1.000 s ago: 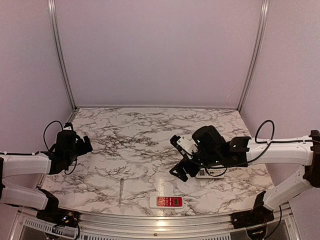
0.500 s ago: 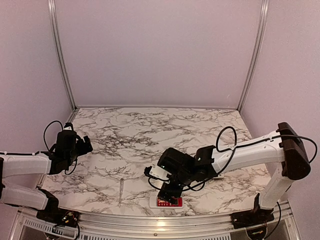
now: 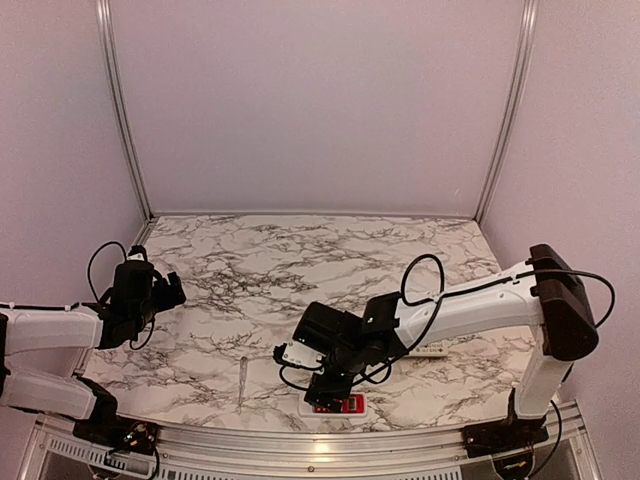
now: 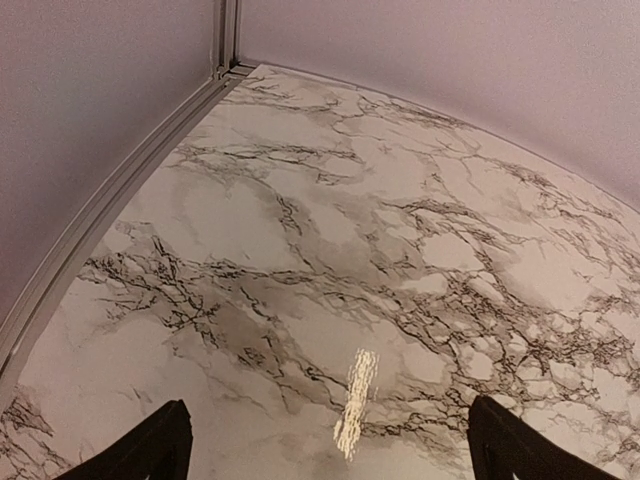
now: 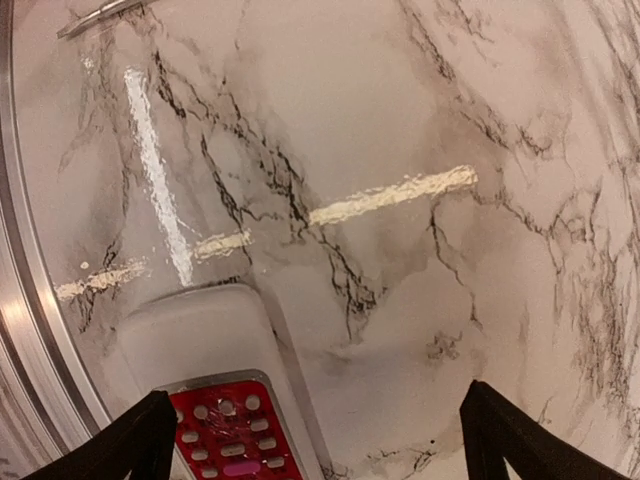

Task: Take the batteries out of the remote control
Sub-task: Pick up the remote control from the corner of the board.

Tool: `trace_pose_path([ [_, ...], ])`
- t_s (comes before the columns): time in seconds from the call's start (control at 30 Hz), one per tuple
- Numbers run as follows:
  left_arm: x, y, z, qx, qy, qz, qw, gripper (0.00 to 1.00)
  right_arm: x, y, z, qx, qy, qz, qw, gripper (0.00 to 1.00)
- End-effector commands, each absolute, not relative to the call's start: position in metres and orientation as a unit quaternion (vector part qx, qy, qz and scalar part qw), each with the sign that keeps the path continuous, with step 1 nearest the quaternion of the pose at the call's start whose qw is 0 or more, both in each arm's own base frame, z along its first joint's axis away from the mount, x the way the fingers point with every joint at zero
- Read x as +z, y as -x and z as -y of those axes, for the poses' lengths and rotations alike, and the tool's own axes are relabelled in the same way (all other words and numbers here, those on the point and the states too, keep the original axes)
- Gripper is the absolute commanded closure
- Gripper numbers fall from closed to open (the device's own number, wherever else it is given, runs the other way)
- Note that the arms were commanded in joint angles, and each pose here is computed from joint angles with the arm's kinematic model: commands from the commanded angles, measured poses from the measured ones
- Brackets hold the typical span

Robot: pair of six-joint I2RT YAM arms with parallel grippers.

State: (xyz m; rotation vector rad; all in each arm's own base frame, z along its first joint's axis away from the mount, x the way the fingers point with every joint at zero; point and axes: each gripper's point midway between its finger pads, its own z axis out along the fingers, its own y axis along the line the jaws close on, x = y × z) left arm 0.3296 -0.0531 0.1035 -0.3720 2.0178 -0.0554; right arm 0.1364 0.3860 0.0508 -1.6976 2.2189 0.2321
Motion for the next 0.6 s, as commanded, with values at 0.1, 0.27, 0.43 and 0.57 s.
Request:
trace_pose_path([
  [0.1, 0.115, -0.338, 0.055, -0.023, 0.158, -0.832, 0.531, 0.01, 0.049, -0.135, -0.393, 0.065, 0.610, -0.774, 0.156, 0.04],
  [0.27, 0.115, -0.338, 0.056, -0.024, 0.158, -0.832, 0.531, 0.01, 0.041, -0.135, -0.393, 0.055, 0.612, -0.776, 0.145, 0.04],
  [0.43, 0.115, -0.338, 0.055, -0.023, 0.158, -0.832, 0.531, 0.01, 0.040, -0.132, -0.394, 0.056, 0.613, -0.775, 0.139, 0.05],
  [0.57, 0.115, -0.338, 0.055, -0.022, 0.158, -0.832, 0.531, 0.01, 0.043, -0.120, -0.395, 0.061, 0.629, -0.764, 0.135, 0.05],
])
